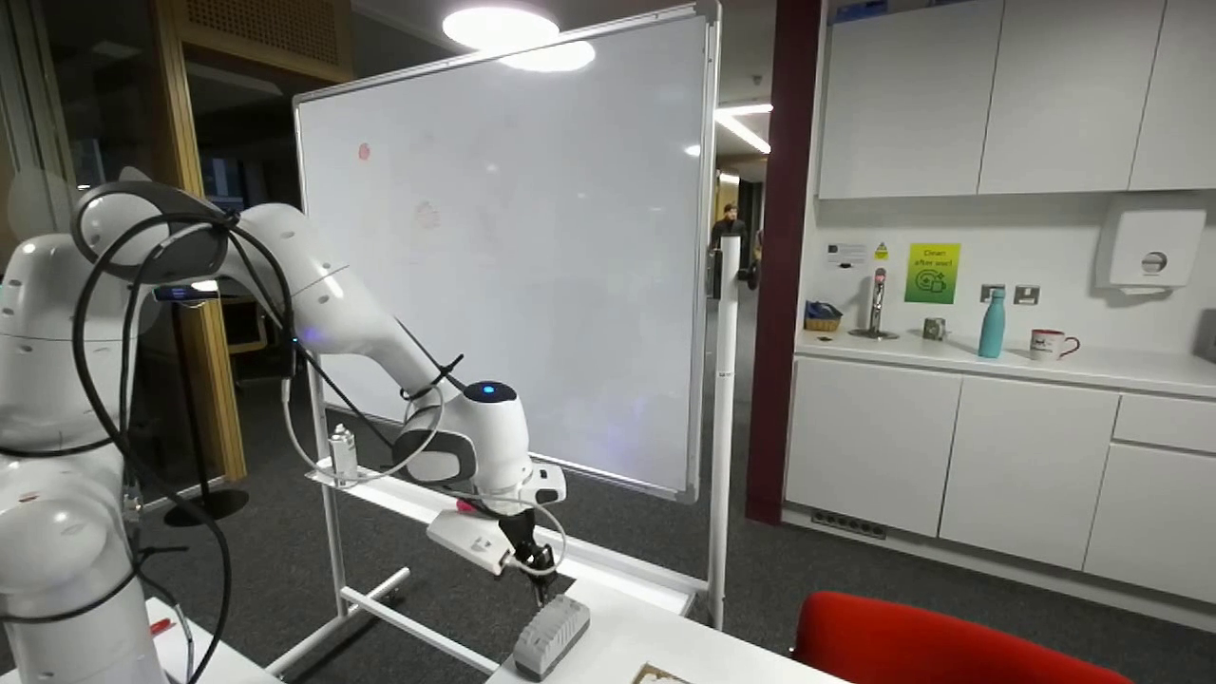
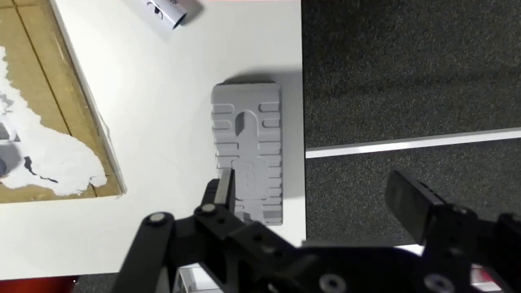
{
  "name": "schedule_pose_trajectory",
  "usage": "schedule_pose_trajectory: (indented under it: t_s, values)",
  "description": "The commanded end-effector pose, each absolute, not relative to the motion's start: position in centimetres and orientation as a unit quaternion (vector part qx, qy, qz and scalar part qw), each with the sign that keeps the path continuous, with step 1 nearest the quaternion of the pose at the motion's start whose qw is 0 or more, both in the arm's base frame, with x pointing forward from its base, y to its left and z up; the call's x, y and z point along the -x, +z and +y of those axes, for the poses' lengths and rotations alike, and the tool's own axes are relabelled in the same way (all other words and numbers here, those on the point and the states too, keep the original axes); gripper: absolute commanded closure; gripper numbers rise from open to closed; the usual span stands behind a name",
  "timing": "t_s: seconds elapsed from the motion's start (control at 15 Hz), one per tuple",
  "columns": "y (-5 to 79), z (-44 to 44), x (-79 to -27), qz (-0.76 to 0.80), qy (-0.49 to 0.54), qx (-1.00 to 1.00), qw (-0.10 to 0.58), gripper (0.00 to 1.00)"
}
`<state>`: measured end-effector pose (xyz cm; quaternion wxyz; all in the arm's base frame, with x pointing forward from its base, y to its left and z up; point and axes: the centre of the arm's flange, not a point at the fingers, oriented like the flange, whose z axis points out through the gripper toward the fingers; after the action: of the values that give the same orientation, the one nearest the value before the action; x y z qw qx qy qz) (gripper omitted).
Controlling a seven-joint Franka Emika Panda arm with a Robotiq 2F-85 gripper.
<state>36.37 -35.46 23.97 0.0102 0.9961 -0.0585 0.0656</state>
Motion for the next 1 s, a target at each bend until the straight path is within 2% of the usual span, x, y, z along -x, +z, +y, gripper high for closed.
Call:
schedule_pose_trajectory:
  t_s: [0.0,0.4,0.93]
  values:
    - [21.8,-39.7,-37.2,-0.064,0.056,-0.996,0.004,0.00]
    - [19.9,-42.5,-38.0,-0.048,0.017,-0.999,0.007,0.00]
    - [20.1,-39.7,-39.8,-0.003,0.031,-0.999,0.016,0.00]
